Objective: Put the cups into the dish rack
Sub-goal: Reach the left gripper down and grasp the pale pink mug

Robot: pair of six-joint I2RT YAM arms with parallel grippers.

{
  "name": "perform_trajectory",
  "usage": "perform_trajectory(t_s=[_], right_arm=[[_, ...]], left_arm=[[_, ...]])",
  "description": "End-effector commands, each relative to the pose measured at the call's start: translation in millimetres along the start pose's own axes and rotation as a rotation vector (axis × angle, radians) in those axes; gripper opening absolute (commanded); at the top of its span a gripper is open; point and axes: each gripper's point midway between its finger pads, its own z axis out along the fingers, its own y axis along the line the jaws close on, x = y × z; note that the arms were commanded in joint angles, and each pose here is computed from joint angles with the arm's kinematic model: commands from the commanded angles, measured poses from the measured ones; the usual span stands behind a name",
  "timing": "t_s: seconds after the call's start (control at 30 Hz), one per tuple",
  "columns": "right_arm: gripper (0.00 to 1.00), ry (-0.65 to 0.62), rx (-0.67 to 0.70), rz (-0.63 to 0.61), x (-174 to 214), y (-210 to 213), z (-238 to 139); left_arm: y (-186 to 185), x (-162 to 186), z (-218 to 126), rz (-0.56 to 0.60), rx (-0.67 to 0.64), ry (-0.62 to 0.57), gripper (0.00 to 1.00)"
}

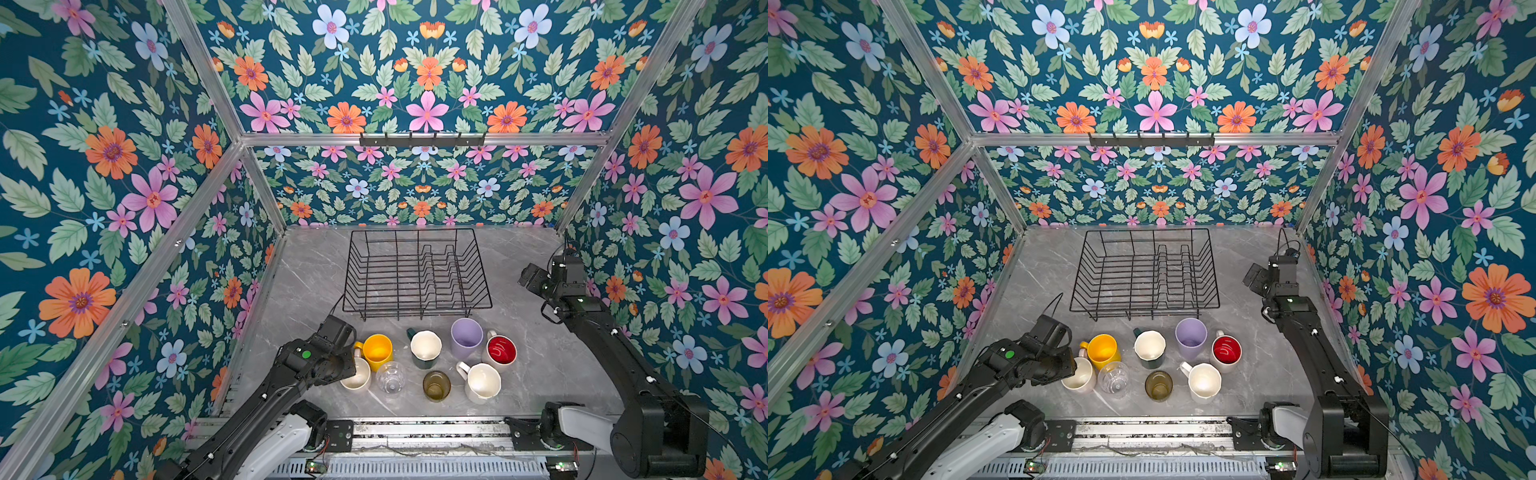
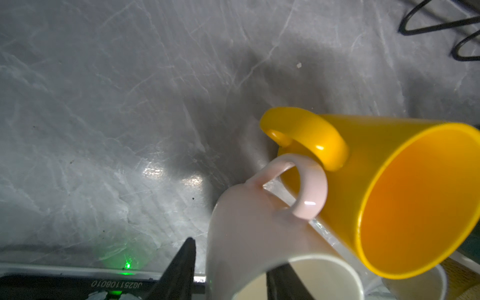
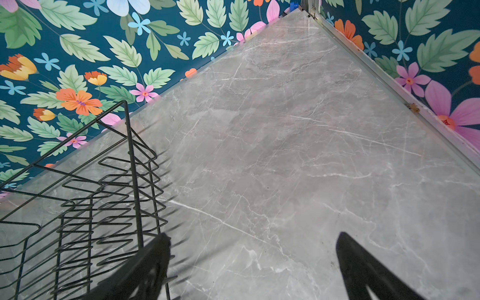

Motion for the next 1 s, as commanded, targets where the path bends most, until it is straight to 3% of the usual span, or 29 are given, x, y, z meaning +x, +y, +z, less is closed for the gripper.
perform_trajectory(t_s=[0.0, 0.57, 0.77, 0.97], right_arm=[[0.99, -0.020, -0.014, 0.003, -4.5, 3.5, 0.6], [0.99, -0.020, -0.026, 0.009, -2.6, 4.6, 0.8], [0.99, -0.021, -0.042, 0.014, -4.2, 7.9, -0.6], [0.99, -0.035, -0.076, 0.011, -8.2, 13.4, -8.5]], left_arm=[[-1.7, -0.9, 5.0, -0.011, 0.003, -0.008, 0.42], [3.3, 5.8, 1.8, -0.003, -0.007, -0.013, 0.00], [1.8, -5.6, -23.1, 0.023, -0.011, -0.061, 0.00], [-4.3, -38.7, -83.0, 0.066, 0.012, -0.238, 0.00]])
